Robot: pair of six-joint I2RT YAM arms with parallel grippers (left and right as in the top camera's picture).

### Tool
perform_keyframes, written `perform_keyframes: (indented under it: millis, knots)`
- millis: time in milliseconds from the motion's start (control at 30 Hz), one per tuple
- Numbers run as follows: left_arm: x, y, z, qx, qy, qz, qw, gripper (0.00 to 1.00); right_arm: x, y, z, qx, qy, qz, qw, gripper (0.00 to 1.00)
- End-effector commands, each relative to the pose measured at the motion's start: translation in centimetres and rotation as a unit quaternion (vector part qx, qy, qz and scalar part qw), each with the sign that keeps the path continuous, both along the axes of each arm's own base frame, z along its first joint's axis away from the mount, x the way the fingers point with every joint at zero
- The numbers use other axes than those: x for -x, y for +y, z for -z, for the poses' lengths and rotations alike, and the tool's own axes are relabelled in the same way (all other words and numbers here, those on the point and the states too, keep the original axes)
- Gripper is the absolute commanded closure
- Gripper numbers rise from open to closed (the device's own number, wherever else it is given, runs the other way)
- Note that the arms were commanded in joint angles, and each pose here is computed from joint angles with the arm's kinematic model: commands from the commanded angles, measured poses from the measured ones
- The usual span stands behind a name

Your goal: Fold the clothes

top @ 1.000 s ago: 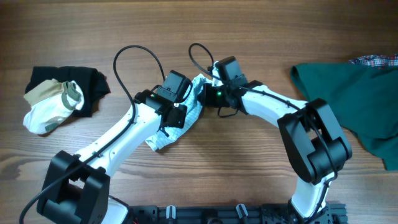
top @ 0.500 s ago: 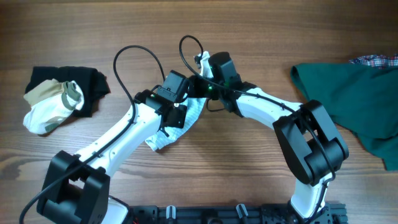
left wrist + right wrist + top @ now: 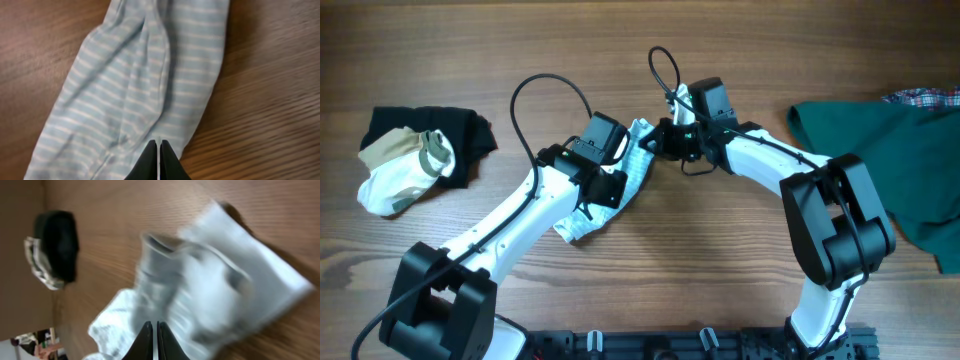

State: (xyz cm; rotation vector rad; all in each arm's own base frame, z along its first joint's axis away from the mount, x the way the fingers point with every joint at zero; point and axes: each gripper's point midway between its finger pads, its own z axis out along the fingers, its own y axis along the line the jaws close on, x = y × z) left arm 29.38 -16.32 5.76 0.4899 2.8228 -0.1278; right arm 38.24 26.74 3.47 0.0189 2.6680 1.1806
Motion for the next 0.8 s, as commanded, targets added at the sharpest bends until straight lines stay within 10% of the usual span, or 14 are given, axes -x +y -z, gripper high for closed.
perform_keyframes:
  millis: [0, 767]
  knots:
    - [-0.6, -1.0, 0.0, 0.008, -0.011, 0.039, 0.999, 0.96, 0.4, -0.2, 1.6, 0.051, -0.006, 0.0, 0.999, 0.96]
    - [-3.2, 0.4, 4.6, -0.098, -0.046, -0.012, 0.994, 0.96, -0.9, -1.7, 3.3, 0.13, -0.006, 0.096, 0.987, 0.96]
